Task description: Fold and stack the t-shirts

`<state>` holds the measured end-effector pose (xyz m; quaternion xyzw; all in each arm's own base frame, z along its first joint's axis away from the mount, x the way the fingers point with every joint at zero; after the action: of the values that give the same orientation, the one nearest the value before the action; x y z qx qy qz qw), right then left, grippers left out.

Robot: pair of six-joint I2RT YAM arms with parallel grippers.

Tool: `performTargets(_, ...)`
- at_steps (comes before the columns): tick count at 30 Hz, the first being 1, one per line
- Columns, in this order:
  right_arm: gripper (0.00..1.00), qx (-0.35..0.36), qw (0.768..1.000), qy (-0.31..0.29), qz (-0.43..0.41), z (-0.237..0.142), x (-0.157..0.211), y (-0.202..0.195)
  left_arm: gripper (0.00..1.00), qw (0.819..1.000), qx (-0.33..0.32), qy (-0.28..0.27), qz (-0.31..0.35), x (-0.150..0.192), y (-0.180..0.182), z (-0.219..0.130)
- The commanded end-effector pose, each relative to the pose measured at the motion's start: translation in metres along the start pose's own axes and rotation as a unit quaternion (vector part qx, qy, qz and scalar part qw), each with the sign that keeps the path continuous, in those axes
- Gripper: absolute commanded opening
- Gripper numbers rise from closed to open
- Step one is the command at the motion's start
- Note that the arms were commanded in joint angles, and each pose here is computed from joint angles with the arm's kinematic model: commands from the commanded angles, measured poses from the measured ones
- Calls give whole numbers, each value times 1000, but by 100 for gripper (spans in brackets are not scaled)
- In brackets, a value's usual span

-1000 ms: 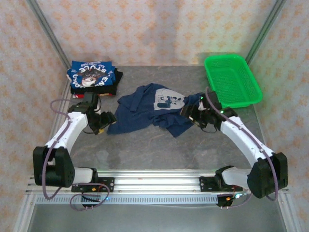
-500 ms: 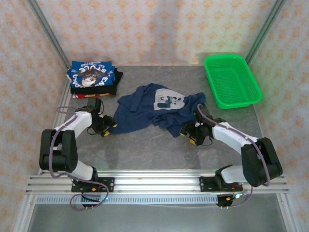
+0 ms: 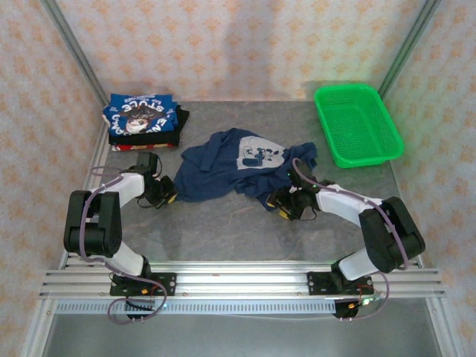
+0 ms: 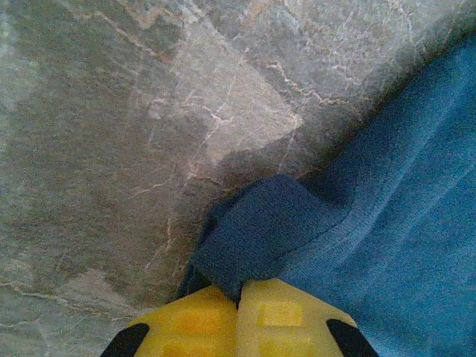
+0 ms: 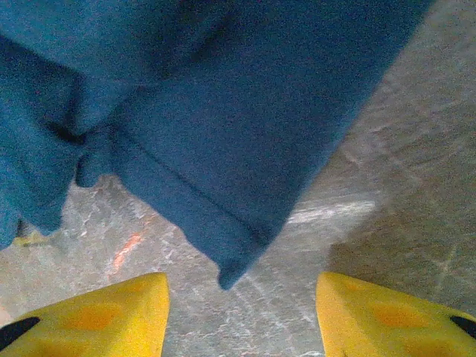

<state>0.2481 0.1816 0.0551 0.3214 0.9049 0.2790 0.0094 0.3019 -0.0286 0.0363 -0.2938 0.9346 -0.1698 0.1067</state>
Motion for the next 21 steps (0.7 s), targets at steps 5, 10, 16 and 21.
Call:
performTargets(5, 48, -11, 1000, -3, 14, 9, -3, 18, 0, 1000, -10, -12, 9, 3, 7, -6)
performTargets(10, 43, 12, 1000, 10, 23, 24, -2, 23, 0, 1000, -4, -16, 14, 1, 3, -12)
performTargets(16, 18, 58, 998, -2, 37, 29, -6, 10, 0, 999, 4, -26, 28, -1, -4, -24)
performTargets(21, 0, 36, 998, -52, 24, 4, -19, 34, 0, 998, 18, -44, 44, -8, -15, -45)
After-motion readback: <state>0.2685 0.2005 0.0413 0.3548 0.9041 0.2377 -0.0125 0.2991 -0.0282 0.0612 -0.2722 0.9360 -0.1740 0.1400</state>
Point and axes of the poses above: each hand's point on the last joint's axis, 136 mm out from that joint toward the fingers, its own z axis out along the fingers, its own y axis along the line the jaws close on, x = y × z, the point moved 2 cm from there along -z, back along the fingers, and after that the axes turned 11 degrees about z, right-handed, at the moved point
